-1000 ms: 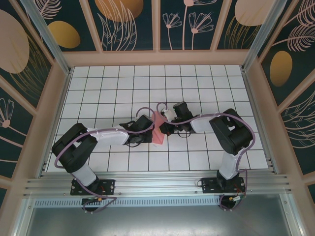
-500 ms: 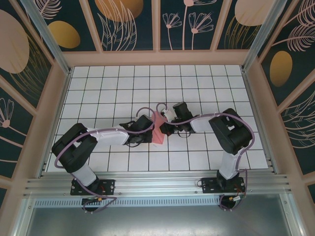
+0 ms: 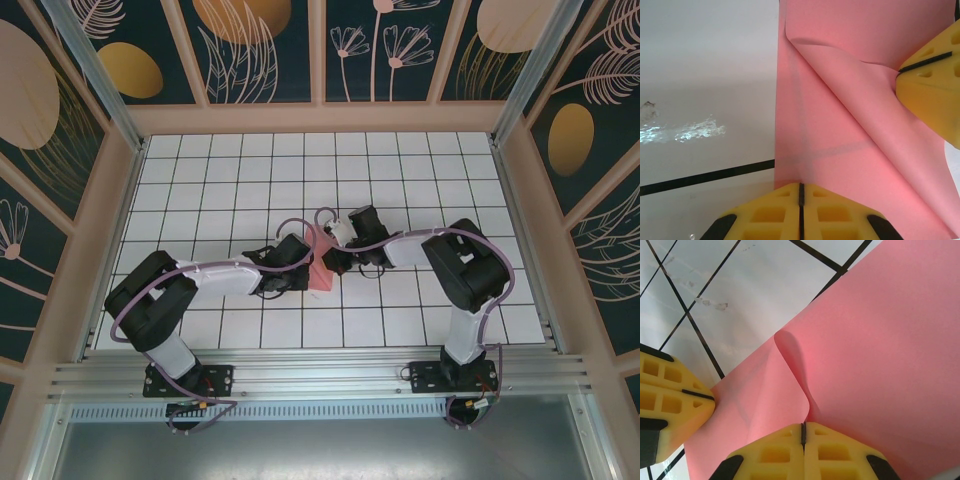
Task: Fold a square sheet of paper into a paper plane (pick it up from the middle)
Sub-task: Fold the triangle a second time at the center of the table.
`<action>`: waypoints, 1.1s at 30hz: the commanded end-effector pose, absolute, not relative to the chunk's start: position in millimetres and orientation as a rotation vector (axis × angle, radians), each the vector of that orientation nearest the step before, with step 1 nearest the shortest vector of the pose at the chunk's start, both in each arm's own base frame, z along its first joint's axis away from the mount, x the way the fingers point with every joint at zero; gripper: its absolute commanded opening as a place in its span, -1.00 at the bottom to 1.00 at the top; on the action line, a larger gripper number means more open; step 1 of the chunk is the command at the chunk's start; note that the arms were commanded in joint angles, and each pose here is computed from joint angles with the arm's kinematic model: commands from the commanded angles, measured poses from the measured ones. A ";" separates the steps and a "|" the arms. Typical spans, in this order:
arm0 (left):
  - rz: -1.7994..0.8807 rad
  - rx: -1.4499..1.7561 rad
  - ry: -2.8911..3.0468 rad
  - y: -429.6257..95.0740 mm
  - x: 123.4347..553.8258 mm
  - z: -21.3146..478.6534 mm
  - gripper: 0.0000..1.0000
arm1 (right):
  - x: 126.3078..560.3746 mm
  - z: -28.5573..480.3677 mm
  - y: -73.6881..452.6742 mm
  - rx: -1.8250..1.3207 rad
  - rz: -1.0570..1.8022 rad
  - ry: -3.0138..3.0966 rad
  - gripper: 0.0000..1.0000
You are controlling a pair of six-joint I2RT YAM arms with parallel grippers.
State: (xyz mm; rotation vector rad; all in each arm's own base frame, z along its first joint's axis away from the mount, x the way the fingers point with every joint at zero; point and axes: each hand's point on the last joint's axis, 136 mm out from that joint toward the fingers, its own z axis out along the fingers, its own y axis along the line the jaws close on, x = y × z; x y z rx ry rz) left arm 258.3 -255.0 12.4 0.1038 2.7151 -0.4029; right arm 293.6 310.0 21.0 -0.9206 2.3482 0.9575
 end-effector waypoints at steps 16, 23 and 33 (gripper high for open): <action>-0.728 -0.098 2.508 -286.7 289.3 94.3 -0.65 | 283.5 -4.4 304.3 -0.950 0.884 2.416 -0.97; -0.788 -0.242 2.519 -287.6 303.2 75.0 -0.75 | 280.8 2.9 307.4 -0.944 0.923 2.398 -0.97; -0.771 -0.334 2.532 -271.7 302.6 57.5 -0.79 | 275.0 24.1 315.9 -0.948 1.015 2.333 -0.96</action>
